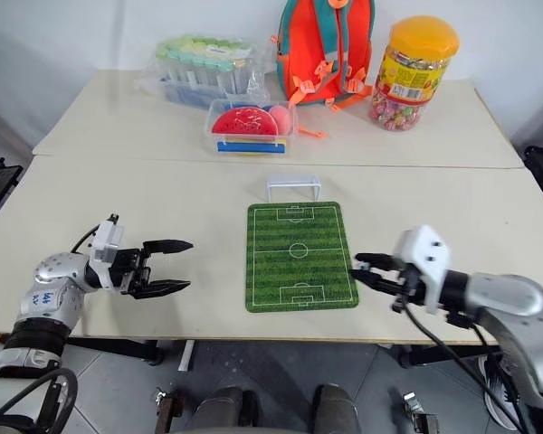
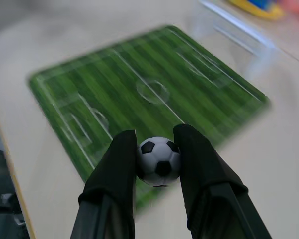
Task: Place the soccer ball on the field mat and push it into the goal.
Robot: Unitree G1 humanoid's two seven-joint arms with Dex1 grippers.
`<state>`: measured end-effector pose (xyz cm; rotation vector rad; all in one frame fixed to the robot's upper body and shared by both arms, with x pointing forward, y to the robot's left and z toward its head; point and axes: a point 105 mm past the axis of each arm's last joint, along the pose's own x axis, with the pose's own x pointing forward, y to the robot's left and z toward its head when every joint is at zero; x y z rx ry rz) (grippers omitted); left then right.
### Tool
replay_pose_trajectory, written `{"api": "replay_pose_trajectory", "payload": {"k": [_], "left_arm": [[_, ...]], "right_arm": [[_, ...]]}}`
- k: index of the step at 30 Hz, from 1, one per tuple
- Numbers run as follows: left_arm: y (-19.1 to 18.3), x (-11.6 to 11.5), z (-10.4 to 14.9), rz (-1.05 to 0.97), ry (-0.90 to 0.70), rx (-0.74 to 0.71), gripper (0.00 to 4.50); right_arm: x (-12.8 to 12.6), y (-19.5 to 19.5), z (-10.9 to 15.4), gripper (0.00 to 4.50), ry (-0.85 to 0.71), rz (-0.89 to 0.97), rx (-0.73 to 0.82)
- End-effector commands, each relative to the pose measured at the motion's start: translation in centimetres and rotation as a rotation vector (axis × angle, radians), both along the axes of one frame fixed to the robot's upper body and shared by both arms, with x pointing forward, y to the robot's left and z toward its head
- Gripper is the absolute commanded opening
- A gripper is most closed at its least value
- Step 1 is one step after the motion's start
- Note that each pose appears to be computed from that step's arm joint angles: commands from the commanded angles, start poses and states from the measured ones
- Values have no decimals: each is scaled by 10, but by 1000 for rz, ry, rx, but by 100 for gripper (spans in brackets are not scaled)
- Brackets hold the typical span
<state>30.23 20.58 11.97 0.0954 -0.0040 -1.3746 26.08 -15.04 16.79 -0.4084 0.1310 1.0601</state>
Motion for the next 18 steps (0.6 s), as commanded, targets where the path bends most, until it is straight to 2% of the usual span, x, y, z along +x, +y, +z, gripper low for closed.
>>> {"api": "replay_pose_trajectory", "payload": {"k": [1, 8, 12, 18], "left_arm": [[-5, -9, 4, -125, -58, 7, 450], [-1, -14, 1, -102, -142, 12, 450], [6, -26, -7, -92, -196, 73, 450], [10, -45, -14, -68, -227, 83, 450]], "right_arm": [[5, 31, -8, 85, 1, 134, -48], [15, 53, -34, 85, 60, 239, -99], [15, 59, -43, 85, 95, 278, -107], [18, 59, -61, 85, 156, 302, -121]]}}
